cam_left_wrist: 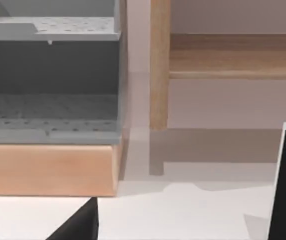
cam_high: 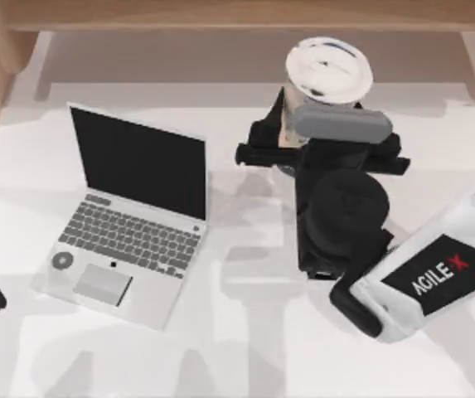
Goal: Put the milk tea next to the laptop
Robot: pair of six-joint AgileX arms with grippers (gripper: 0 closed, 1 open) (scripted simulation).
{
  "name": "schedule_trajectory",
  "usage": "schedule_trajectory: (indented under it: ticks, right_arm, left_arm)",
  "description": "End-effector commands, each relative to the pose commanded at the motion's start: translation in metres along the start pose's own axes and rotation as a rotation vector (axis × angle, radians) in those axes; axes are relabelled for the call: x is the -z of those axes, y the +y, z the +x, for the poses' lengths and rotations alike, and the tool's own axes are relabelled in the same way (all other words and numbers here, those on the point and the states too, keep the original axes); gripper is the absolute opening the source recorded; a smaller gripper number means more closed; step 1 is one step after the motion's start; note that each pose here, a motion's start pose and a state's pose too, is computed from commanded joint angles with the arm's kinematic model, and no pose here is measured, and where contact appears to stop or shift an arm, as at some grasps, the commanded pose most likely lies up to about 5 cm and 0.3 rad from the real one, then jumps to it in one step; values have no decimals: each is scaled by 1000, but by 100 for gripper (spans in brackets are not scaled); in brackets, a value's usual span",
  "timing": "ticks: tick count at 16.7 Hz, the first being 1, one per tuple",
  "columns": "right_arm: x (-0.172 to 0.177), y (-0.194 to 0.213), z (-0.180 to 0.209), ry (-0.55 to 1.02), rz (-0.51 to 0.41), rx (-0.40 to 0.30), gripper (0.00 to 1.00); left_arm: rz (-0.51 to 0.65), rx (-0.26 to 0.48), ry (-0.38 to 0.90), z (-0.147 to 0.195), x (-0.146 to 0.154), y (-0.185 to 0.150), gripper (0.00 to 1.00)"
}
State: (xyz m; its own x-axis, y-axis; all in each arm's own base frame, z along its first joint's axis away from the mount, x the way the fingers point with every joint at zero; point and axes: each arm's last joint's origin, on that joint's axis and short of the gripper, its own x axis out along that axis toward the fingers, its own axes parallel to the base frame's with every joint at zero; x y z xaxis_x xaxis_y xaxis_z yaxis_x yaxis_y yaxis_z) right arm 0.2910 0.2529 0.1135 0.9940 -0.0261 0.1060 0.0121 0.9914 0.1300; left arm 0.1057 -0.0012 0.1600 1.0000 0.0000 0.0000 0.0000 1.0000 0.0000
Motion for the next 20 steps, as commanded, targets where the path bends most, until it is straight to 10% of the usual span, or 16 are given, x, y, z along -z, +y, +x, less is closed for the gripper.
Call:
schedule_trajectory:
  ticks: [11,20]
  right_arm:
    - [-88,43,-27,-135,352,33,0]
    - [-54,60,-70,-15,168,32,0]
  left_arm:
    - [0,0,0,0,0,0,100]
    - [0,0,0,0,0,0,100]
